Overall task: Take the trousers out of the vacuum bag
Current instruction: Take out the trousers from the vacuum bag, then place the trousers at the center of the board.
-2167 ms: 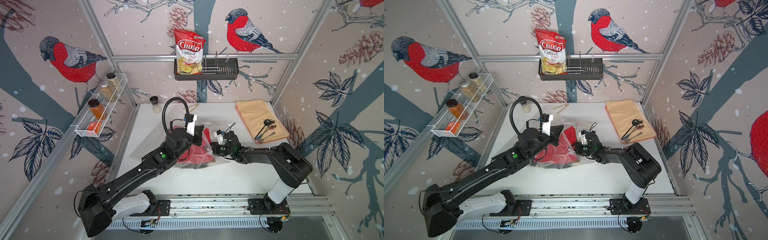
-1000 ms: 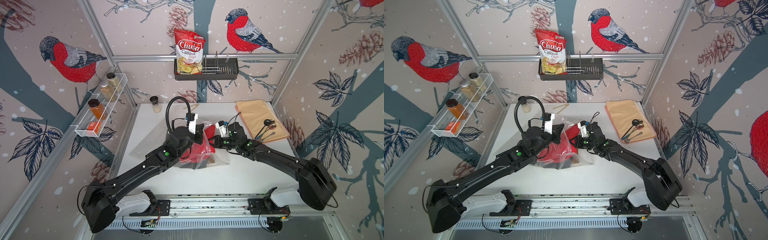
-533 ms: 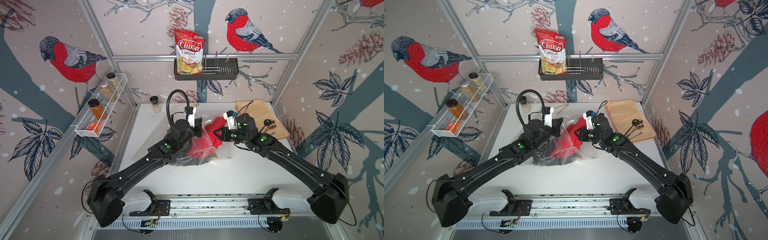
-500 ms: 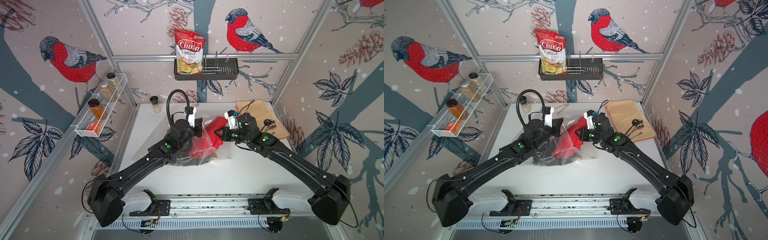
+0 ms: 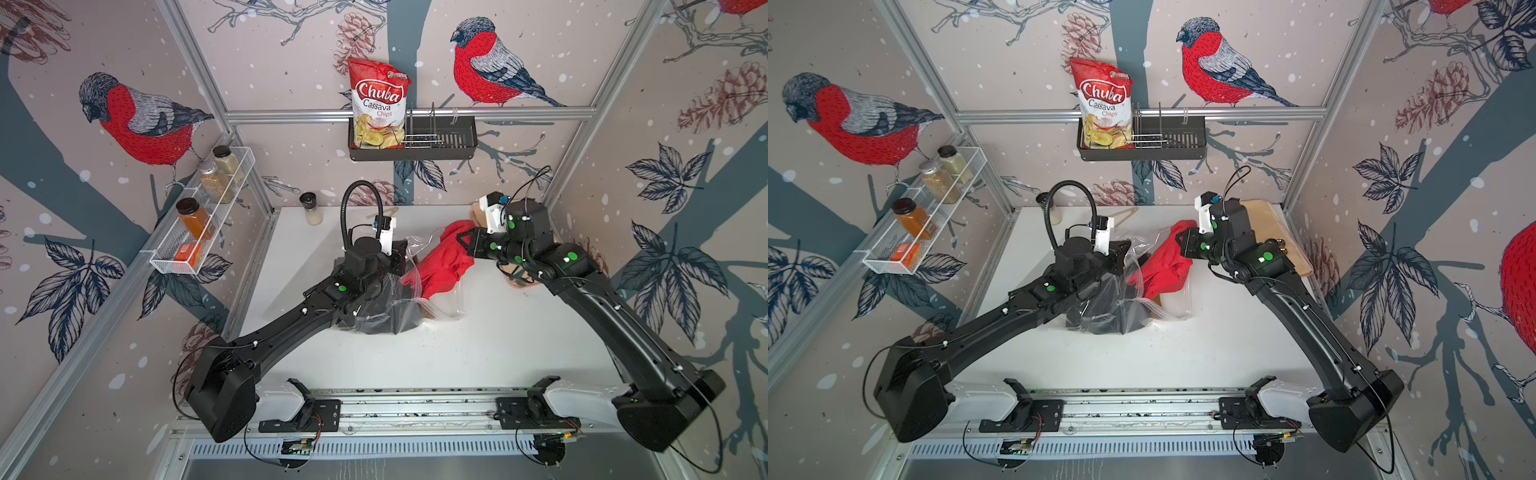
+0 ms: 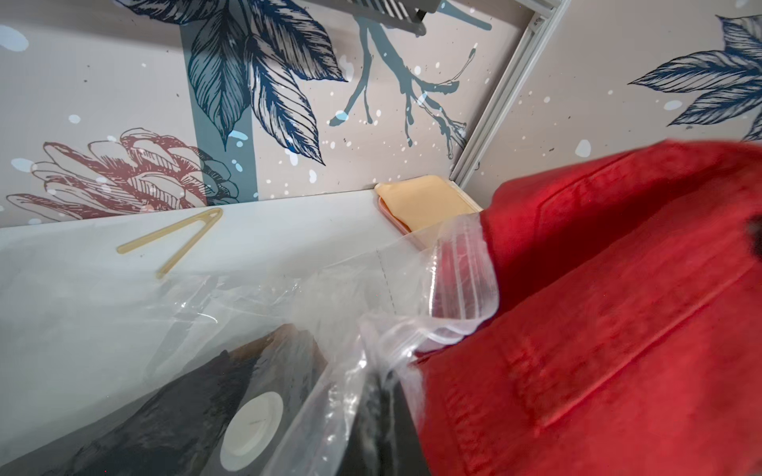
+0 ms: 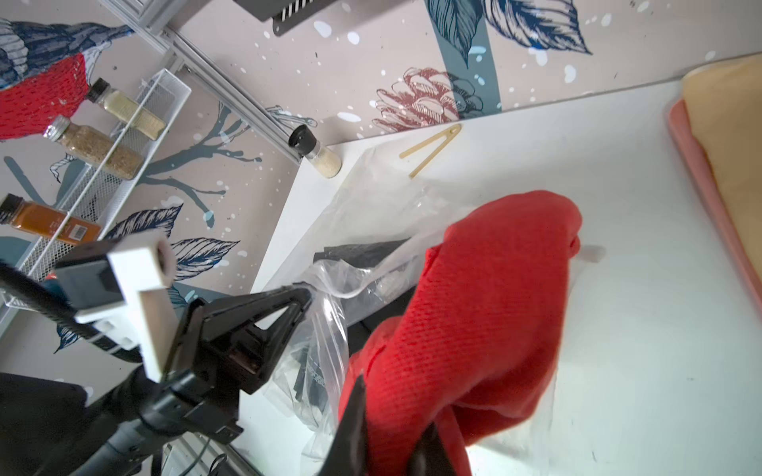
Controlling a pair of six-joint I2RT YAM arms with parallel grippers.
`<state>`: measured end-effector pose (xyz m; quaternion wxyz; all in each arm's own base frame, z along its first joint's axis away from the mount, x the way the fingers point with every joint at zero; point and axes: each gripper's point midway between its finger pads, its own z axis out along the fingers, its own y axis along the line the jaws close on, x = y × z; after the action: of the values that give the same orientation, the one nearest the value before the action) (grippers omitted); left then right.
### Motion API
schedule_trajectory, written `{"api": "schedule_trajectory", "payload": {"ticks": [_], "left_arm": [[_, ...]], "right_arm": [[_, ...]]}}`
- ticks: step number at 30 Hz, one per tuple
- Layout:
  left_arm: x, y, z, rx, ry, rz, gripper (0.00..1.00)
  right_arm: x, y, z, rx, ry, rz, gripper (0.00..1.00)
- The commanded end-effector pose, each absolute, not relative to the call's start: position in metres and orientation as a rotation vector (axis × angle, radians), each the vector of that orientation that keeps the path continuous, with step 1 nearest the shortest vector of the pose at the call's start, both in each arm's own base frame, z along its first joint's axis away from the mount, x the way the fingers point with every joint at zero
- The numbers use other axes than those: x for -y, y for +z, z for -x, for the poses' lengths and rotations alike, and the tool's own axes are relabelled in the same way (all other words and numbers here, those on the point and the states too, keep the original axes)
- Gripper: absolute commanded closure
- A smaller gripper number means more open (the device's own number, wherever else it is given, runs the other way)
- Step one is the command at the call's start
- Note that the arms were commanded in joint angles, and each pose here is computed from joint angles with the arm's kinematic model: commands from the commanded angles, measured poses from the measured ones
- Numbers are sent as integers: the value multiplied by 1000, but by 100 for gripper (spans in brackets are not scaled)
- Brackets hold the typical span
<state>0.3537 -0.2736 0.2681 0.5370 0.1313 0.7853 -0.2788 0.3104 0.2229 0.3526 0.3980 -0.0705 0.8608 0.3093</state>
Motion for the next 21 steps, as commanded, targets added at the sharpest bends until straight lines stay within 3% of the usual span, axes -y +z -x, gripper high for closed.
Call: {"api": "schedule_trajectory", "payload": {"ticks": [1, 21], "left_arm": [[274, 260, -360, -1876, -697, -304, 100], [241, 179, -390, -2080, -627, -200, 100]], "right_arm": [[-223, 380, -324, -2086, 764, 203, 100], [-219, 435, -333, -1986, 778, 225, 100]]}}
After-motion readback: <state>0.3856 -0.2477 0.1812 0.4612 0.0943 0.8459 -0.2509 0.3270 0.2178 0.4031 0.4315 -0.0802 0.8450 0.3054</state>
